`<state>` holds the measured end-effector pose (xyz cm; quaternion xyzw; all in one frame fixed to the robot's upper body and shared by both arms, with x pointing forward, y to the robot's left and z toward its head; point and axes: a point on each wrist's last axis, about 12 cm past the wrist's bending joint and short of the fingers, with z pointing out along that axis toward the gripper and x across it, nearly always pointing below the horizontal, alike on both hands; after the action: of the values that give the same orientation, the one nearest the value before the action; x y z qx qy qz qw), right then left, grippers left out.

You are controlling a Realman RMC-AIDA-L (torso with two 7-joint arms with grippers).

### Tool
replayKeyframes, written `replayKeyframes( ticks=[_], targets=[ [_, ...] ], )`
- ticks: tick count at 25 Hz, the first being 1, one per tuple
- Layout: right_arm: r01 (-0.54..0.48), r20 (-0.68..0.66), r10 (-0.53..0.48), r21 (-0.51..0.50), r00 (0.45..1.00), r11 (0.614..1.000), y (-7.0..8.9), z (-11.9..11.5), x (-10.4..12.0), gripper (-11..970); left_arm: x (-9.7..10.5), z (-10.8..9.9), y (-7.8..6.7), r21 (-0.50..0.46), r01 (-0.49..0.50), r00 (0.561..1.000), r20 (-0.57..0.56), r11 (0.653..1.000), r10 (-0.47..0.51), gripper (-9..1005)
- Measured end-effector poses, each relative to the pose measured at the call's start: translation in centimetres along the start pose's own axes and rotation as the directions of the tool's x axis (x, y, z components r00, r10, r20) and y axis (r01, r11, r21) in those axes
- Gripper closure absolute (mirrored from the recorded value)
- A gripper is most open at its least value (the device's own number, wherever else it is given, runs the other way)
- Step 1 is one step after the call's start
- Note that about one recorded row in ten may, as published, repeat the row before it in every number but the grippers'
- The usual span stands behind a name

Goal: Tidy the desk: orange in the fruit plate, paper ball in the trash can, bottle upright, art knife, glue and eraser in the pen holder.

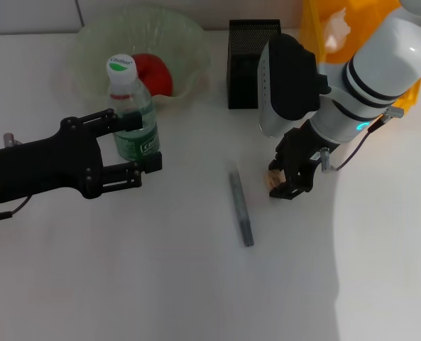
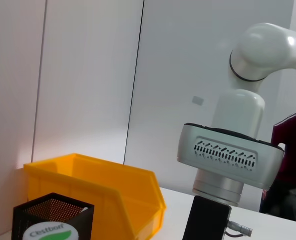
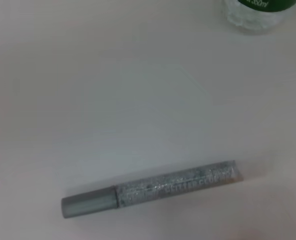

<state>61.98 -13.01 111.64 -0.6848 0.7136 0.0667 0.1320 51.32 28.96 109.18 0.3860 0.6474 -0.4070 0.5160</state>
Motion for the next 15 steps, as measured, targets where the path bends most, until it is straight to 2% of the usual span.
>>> replayKeyframes(
  ticks=[7,10,13,15],
  targets=[
    [-0.012,0.023,0.012,0.018,1.000,1.000,-0.2,-0.6,-0.4,516,0.0,-0.1,-0.1,0.003,-0.001,1.000,0.007,1.000,0.001,213],
    [-0.033,0.049,0.031,0.044,0.998,0.998,-0.3,-1.9,-0.5,494,0.0,-0.2,-0.1,0.002,-0.002,1.000,0.009,1.000,0.002,213],
    [-0.087,0.141,0.068,0.139,0.988,0.986,-0.9,-5.3,-0.9,471,0.0,-0.2,-0.2,0.009,-0.003,1.000,0.012,1.000,0.003,213],
    [-0.149,0.226,0.096,0.229,0.969,0.962,-1.7,-8.0,-1.1,456,0.0,-0.2,-0.2,0.010,-0.004,1.000,0.012,1.000,0.004,213]
  ],
)
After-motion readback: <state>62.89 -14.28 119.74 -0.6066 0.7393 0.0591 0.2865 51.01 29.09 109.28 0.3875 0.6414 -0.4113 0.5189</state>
